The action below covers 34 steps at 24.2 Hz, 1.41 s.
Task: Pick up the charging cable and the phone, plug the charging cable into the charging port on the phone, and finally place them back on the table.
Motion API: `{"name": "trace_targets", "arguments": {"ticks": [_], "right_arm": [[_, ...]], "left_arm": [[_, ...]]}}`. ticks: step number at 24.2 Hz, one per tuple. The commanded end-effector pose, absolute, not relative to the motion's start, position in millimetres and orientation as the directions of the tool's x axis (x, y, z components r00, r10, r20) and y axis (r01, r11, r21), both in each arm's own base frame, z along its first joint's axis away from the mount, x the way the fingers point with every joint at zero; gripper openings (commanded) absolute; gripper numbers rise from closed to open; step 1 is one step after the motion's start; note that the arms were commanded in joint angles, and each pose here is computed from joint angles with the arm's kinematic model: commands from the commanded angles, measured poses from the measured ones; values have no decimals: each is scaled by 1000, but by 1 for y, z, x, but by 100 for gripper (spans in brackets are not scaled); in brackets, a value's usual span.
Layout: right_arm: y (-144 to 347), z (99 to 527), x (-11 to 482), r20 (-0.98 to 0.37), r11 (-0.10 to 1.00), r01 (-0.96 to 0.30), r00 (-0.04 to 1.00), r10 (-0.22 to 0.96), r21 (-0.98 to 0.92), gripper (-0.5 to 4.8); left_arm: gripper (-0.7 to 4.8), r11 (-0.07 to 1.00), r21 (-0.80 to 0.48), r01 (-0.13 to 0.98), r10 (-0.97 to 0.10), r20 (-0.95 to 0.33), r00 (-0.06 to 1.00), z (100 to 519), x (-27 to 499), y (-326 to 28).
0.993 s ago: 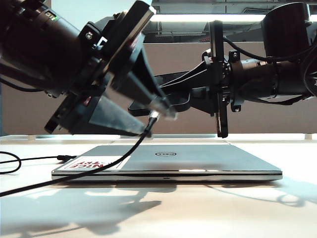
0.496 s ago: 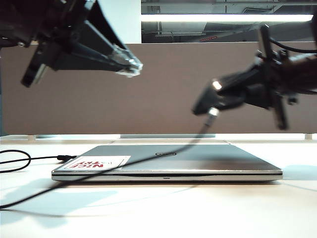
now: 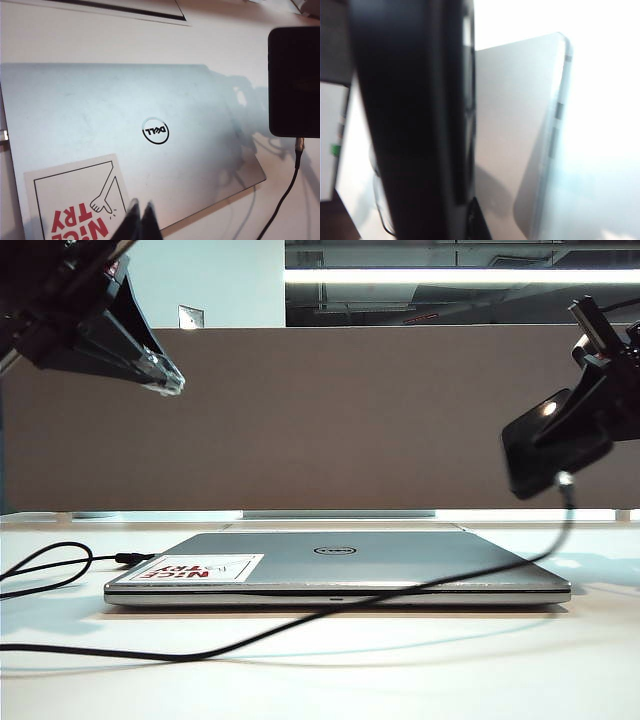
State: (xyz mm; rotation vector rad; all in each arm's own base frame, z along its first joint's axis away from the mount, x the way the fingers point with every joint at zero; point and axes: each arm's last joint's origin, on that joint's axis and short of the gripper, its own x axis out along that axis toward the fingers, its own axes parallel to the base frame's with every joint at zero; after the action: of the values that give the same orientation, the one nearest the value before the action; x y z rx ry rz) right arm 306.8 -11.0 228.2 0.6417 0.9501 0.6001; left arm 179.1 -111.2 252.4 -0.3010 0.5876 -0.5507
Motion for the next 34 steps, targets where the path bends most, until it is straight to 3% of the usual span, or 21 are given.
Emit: {"name": "trace_targets", "arguments": {"ticks": [1, 6, 21, 22, 23, 25, 34], "right_arm": [[-13, 231, 313, -630, 715, -195, 359, 689, 671, -5], [-16, 218, 328, -672, 718, -164, 261, 693, 677, -5], [-21, 180, 347, -752, 776, -83, 204, 627, 625, -2], [-21, 181, 348, -760, 786, -85, 210, 615, 613, 19], [-22, 183, 350, -769, 798, -91, 224, 599, 595, 87], [-23, 189, 354, -783, 817, -97, 242, 573, 568, 155], [-28, 237, 359, -875, 913, -61, 268, 404, 403, 162]], "left_arm": [[-6, 813, -400, 423, -574, -433, 695, 254, 179, -111], [-6, 814, -399, 422, -573, -436, 694, 254, 179, -111], [-6, 814, -399, 422, -573, -436, 694, 254, 179, -111], [-6, 814, -399, 422, -573, -436, 694, 254, 179, -111], [-6, 814, -399, 422, -573, -436, 694, 254, 179, -111], [-6, 814, -399, 422, -573, -436, 694, 254, 179, -111], [-6, 814, -399, 422, -573, -436, 694, 254, 179, -111]]}}
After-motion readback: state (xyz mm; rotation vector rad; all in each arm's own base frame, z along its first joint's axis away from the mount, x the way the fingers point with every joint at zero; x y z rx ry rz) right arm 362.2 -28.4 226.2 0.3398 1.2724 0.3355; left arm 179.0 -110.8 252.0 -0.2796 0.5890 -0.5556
